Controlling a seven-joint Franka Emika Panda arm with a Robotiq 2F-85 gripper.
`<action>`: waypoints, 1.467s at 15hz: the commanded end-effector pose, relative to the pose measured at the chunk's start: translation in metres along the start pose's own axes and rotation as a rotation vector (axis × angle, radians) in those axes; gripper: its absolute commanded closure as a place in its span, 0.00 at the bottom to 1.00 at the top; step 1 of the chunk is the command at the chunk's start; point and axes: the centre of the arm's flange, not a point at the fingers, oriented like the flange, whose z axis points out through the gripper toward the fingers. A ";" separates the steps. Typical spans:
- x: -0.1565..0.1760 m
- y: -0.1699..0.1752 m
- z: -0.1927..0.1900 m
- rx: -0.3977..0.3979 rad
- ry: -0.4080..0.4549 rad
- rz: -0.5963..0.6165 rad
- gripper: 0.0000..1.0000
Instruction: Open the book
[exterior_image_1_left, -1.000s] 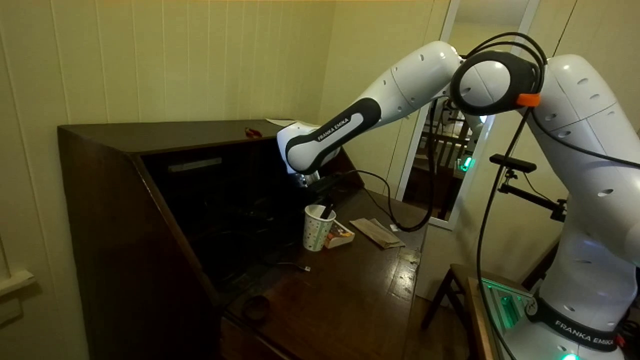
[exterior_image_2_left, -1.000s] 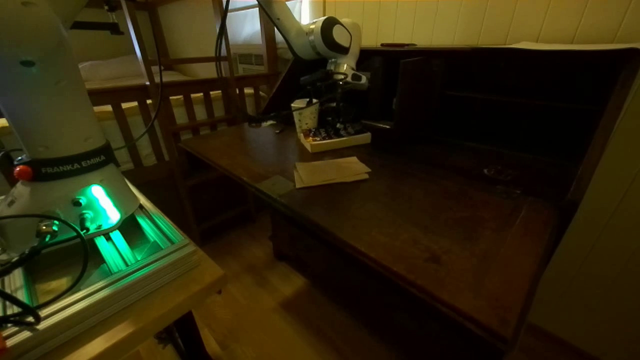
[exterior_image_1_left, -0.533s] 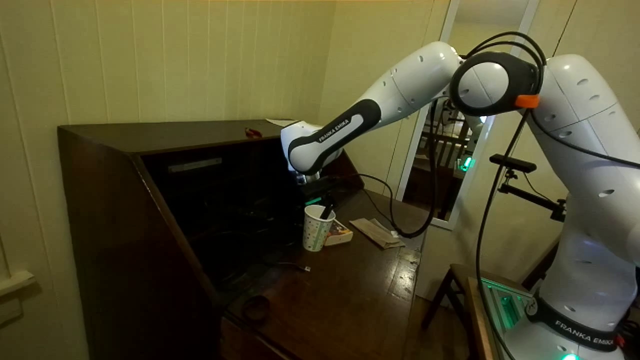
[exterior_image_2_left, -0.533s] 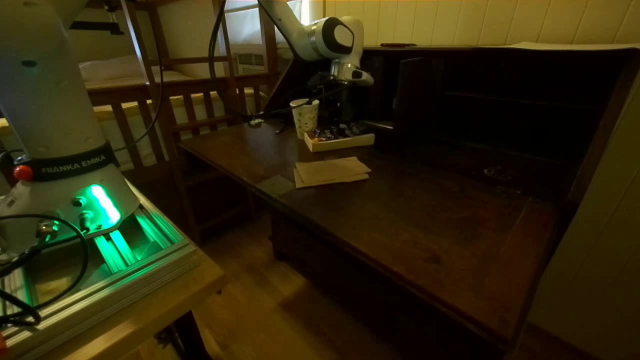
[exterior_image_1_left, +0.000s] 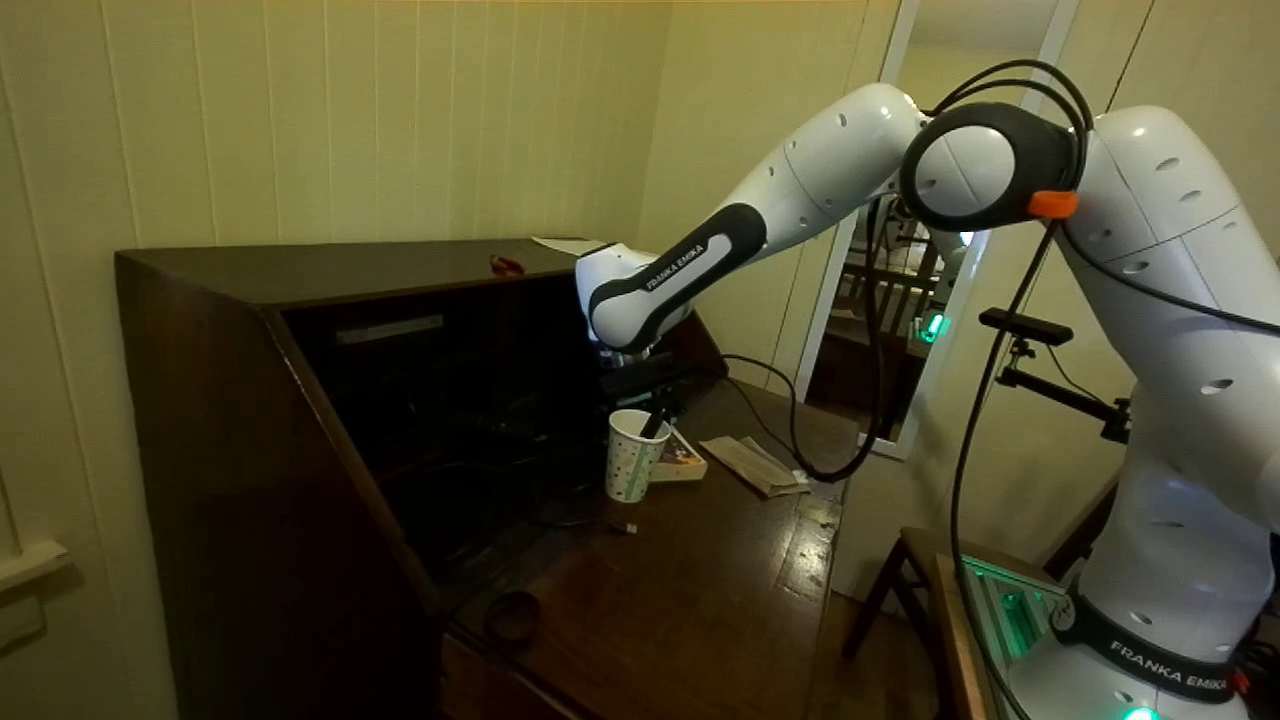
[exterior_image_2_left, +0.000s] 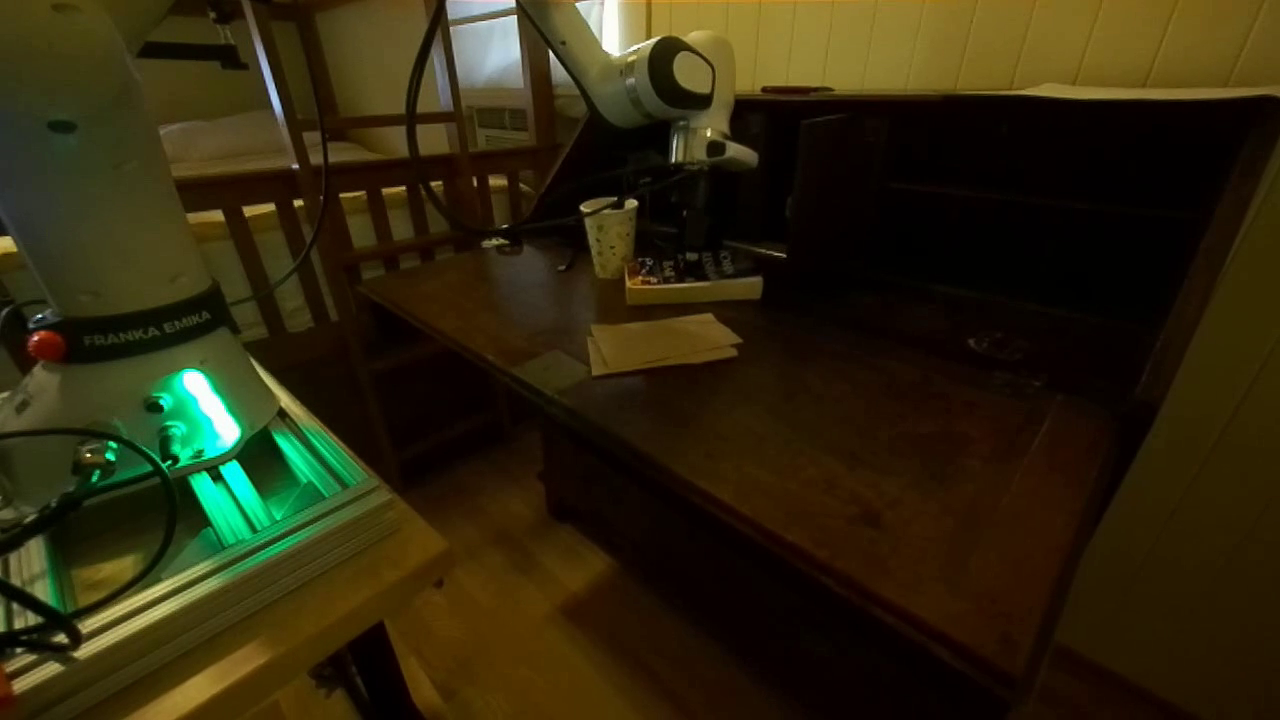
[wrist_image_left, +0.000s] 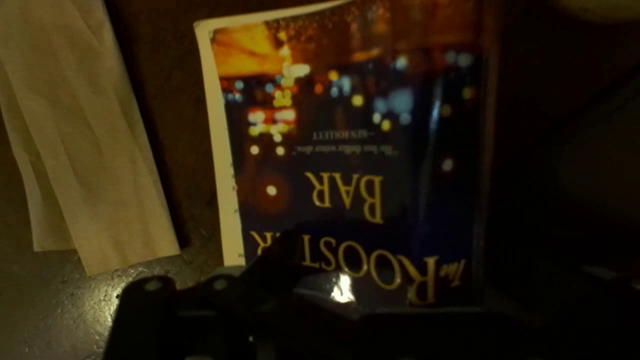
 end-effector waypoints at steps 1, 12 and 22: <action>-0.022 0.013 0.010 -0.044 -0.053 0.156 0.00; -0.036 0.040 0.001 -0.014 0.052 0.324 0.03; -0.016 -0.002 0.012 -0.060 0.193 0.274 0.00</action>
